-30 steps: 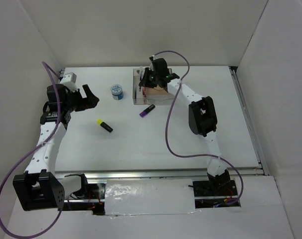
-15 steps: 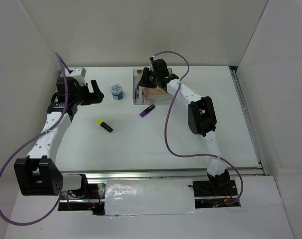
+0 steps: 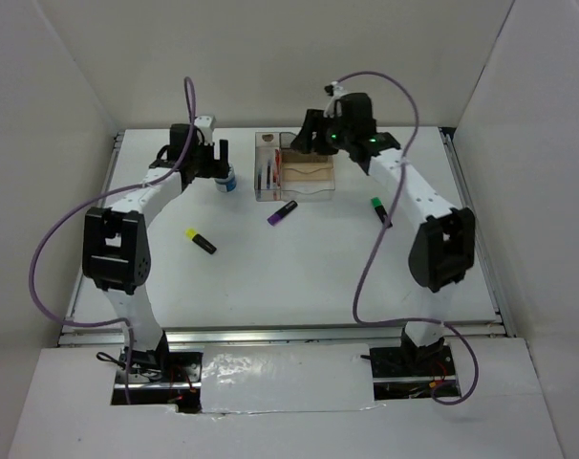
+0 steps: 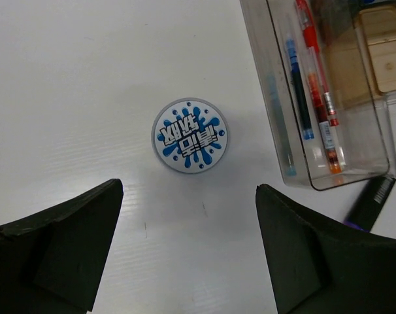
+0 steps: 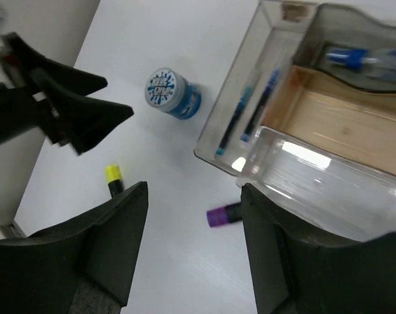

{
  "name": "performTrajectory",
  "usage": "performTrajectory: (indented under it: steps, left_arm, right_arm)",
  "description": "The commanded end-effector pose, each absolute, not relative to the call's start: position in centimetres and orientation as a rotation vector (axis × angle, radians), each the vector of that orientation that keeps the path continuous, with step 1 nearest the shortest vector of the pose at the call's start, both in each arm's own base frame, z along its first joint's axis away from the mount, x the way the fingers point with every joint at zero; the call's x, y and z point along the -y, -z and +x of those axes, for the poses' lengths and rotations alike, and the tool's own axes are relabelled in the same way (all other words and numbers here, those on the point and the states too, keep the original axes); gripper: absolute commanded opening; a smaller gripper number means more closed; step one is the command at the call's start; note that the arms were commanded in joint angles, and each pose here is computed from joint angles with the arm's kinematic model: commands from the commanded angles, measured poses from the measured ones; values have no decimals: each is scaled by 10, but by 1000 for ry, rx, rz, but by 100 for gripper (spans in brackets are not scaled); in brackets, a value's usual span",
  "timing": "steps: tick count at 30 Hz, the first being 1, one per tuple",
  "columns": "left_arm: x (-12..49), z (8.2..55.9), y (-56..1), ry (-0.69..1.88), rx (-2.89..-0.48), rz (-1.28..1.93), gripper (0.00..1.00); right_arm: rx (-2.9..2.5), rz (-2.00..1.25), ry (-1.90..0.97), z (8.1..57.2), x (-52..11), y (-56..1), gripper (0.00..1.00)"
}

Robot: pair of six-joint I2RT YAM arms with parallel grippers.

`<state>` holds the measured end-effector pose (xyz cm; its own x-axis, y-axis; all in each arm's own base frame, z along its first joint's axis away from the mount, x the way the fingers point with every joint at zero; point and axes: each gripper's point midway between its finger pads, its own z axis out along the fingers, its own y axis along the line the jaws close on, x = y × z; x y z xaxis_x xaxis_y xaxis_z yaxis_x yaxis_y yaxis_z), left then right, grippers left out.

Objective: Sort the stationery into containers
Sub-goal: Grab a piece of stationery with the left arm

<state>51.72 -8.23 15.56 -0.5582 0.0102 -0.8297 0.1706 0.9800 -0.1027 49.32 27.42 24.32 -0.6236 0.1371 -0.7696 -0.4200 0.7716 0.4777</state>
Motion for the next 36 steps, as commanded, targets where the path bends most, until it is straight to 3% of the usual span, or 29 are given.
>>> performTrajectory:
  steps: [1,10,36]
  left_arm:
    - [89,549,-175,153,-2045,144,95]
    - [101,579,-135,66,-2072,155,99]
    - [101,570,-96,42,-2176,158,93]
  right_arm:
    - [-1961,-265,-733,476,-221,-298,67]
    - [-1901,-208,-618,436,-145,-316,71]
    - [-1927,-211,-630,431,-142,-294,75]
